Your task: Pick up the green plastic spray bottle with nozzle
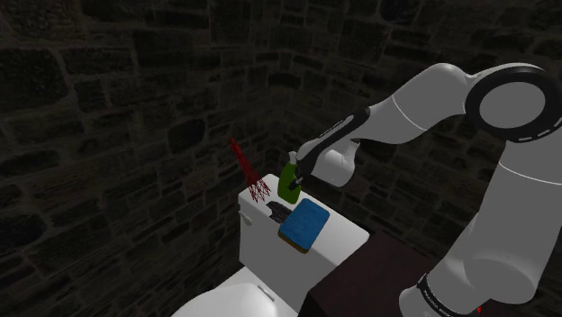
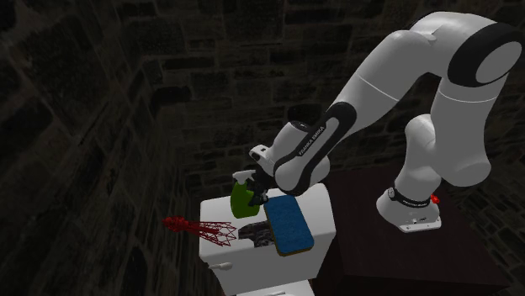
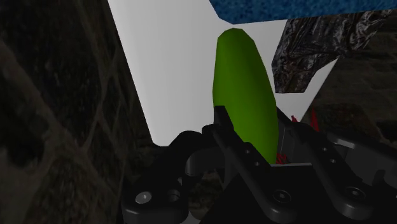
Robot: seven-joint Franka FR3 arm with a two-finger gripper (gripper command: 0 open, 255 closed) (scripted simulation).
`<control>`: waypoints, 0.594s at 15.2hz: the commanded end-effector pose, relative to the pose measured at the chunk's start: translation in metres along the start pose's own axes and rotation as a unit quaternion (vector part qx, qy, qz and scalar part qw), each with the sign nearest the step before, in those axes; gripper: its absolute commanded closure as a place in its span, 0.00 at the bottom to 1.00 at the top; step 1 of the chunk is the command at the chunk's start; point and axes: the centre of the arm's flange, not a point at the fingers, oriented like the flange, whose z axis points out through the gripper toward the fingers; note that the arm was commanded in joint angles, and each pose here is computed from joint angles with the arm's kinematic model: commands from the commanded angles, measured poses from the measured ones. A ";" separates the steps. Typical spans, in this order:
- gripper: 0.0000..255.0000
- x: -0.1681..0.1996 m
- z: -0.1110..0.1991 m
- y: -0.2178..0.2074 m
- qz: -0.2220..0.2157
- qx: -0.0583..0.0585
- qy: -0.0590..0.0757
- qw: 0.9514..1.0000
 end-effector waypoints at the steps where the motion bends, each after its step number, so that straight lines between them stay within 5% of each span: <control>1: 1.00 -0.001 0.000 0.000 0.000 0.000 0.000 1.000; 9: 1.00 0.002 -0.004 0.000 0.000 0.000 0.000 1.000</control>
